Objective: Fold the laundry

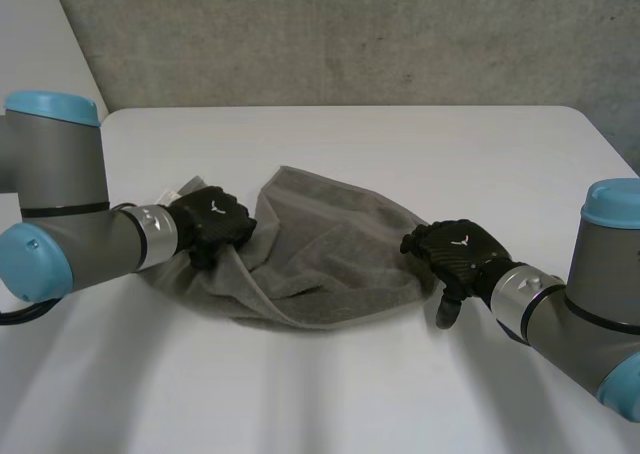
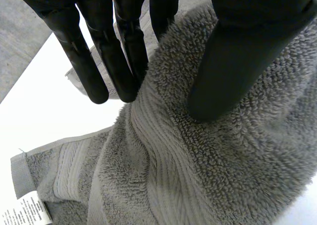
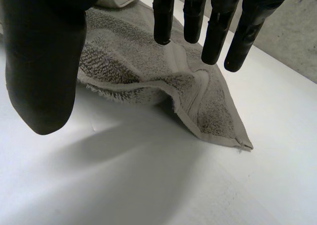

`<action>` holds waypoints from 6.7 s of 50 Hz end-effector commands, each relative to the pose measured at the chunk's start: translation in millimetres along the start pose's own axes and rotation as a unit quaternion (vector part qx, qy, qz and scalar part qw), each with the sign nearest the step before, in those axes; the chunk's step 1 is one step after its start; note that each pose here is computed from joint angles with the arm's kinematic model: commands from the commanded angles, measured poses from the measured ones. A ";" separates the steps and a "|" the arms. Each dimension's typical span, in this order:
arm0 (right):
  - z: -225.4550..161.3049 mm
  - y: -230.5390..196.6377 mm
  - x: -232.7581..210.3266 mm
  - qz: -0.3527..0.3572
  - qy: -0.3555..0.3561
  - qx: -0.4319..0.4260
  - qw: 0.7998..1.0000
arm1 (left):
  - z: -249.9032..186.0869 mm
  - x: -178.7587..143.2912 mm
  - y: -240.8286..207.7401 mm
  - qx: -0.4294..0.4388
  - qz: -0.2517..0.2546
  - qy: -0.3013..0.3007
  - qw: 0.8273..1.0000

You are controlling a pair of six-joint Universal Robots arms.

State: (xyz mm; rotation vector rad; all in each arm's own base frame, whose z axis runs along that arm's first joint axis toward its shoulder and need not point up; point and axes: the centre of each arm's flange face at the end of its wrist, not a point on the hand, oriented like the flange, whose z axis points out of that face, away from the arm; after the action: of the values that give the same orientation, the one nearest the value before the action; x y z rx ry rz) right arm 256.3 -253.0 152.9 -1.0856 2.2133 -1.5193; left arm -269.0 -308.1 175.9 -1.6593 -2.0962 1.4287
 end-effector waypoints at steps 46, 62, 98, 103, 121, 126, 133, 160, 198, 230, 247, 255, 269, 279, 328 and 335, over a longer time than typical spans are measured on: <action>36.0 -5.5 -56.1 0.165 -0.101 0.007 0.981 | -114.2 -45.5 -71.1 0.110 -0.194 -0.179 0.958; -45.5 -128.6 44.5 0.097 0.032 0.213 0.972 | -125.8 -46.2 -72.8 0.129 -0.201 -0.194 0.951; 43.4 -134.1 41.9 -0.156 0.062 0.059 0.984 | -9.3 -37.0 -56.6 0.150 -0.180 -0.237 0.943; 13.7 -252.2 82.5 -0.154 0.224 0.295 0.916 | -50.2 -99.2 -159.4 0.357 -0.116 -0.347 0.859; 17.3 -180.1 46.3 -0.111 0.081 0.158 0.978 | -30.4 -75.7 -99.1 0.301 -0.218 -0.342 0.863; 33.4 -117.1 24.2 -0.123 0.031 0.066 0.990 | -4.4 -35.8 -45.2 0.218 -0.235 -0.307 0.896; 47.3 -32.5 -8.2 -0.128 -0.023 -0.022 0.991 | 5.2 19.9 3.2 0.145 -0.220 -0.242 0.934; -19.5 -25.5 12.9 -0.116 0.043 0.000 0.992 | -85.9 47.8 -18.0 0.160 -0.068 -0.239 0.955; -14.1 10.7 27.1 -0.123 0.075 -0.018 0.989 | -86.3 79.9 18.3 0.045 -0.156 -0.147 0.976; -12.4 15.0 25.6 -0.122 0.071 -0.021 0.990 | -34.9 92.6 48.1 0.018 -0.164 -0.122 0.979; -11.0 16.9 25.4 -0.122 0.071 -0.022 0.990 | -31.6 94.2 41.4 0.029 -0.156 -0.119 0.980; -10.9 17.1 25.9 -0.121 0.071 -0.022 0.990 | -24.6 91.5 41.8 0.028 -0.155 -0.119 0.980; -10.8 16.7 26.2 -0.122 0.072 -0.022 0.990 | -17.4 90.9 43.5 0.026 -0.156 -0.117 0.980; -10.8 16.7 26.2 -0.122 0.072 -0.022 0.990 | -13.2 84.8 39.9 0.034 -0.155 -0.124 0.979; -10.7 18.3 25.5 -0.124 0.070 -0.025 0.989 | -46.8 101.4 42.0 0.000 -0.159 -0.098 0.982; -11.0 18.3 25.3 -0.124 0.070 -0.025 0.989 | -30.5 96.1 44.9 0.011 -0.154 -0.109 0.982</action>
State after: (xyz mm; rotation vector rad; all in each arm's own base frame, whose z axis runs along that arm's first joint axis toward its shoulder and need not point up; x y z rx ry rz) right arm 224.5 -259.7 146.5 -1.3527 2.2878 -1.6962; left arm -252.9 -203.1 124.7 -1.1522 -2.3321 1.5370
